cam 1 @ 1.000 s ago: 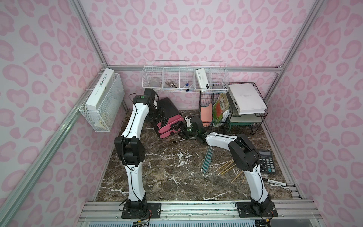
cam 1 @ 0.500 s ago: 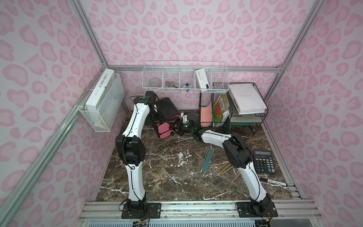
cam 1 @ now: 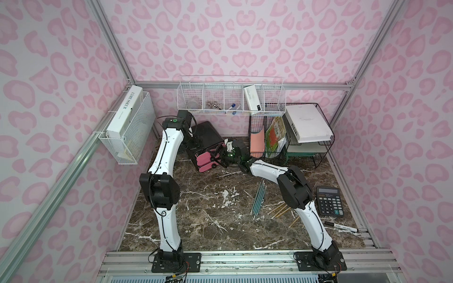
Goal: Please place the pencils in the drawer according to their color
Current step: Close the drawer in the storage box.
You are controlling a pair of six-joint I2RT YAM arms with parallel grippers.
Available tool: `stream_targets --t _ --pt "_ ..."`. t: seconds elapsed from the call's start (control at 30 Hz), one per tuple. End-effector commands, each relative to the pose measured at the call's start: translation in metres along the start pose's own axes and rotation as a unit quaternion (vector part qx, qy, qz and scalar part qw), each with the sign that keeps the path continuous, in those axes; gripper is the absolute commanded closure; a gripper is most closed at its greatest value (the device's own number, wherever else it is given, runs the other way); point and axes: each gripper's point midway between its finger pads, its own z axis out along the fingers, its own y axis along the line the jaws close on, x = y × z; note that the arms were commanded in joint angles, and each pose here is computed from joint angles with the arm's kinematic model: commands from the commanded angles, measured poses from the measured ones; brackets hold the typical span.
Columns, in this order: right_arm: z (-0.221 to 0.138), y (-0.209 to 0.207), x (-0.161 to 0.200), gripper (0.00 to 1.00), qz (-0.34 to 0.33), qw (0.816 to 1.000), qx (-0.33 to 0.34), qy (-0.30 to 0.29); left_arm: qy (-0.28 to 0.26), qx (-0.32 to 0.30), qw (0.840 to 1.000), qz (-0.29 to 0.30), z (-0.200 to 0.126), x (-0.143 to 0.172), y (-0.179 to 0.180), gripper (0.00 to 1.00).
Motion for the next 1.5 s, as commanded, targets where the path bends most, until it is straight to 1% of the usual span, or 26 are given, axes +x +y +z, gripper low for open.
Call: stream_targets --t 0.0,0.13,0.2,0.23,0.27,0.3,0.4,0.5,0.63,0.73,0.93,1.07,1.13,1.47 --pt "-0.006 0.024 -0.002 0.01 -0.028 0.999 -0.036 -0.003 -0.029 0.017 0.999 0.001 -0.013 -0.010 -0.006 0.09" --pt "-0.015 0.045 -0.004 0.01 -0.043 0.997 -0.065 -0.008 -0.042 0.022 0.999 0.009 -0.017 -0.015 -0.009 0.09" --pt "-0.020 0.049 -0.005 0.01 -0.044 0.996 -0.071 -0.010 -0.045 0.019 0.999 0.011 -0.015 -0.016 -0.008 0.08" --pt "-0.020 0.042 -0.005 0.01 -0.040 0.997 -0.066 -0.011 -0.045 0.017 0.999 0.010 -0.014 -0.017 -0.007 0.08" --pt "-0.027 0.050 -0.006 0.01 -0.041 0.997 -0.072 -0.015 -0.046 0.014 0.999 0.009 -0.014 -0.018 -0.006 0.08" --pt "-0.032 0.049 -0.008 0.01 -0.038 0.997 -0.071 -0.020 -0.047 0.012 0.999 0.006 -0.012 -0.019 -0.005 0.08" --pt "-0.045 0.035 -0.012 0.01 -0.025 0.997 -0.059 -0.034 -0.052 0.001 0.999 -0.002 -0.008 -0.023 -0.001 0.08" --pt "-0.055 0.012 -0.014 0.01 -0.010 0.998 -0.038 -0.042 -0.053 -0.005 0.998 -0.015 -0.004 -0.027 0.004 0.08" --pt "-0.061 -0.011 -0.016 0.02 0.003 0.999 -0.016 -0.051 -0.050 -0.012 0.998 -0.029 0.002 -0.031 0.013 0.08" --pt "-0.059 -0.024 -0.018 0.02 0.009 0.999 -0.005 -0.053 -0.050 -0.016 0.998 -0.043 0.005 -0.035 0.022 0.07" --pt "-0.048 -0.031 -0.023 0.02 0.014 0.999 0.006 -0.051 -0.042 -0.018 0.997 -0.056 0.018 -0.040 0.031 0.08" --pt "-0.040 -0.031 -0.029 0.02 0.017 0.998 0.010 -0.053 -0.026 -0.022 0.998 -0.054 0.029 -0.036 0.033 0.08" --pt "-0.033 -0.039 -0.030 0.02 0.021 0.998 0.019 -0.050 -0.019 -0.024 0.998 -0.055 0.033 -0.033 0.033 0.08" --pt "-0.014 -0.042 -0.037 0.03 0.029 0.998 0.029 -0.048 0.007 -0.016 0.998 -0.065 0.043 -0.025 0.031 0.08"
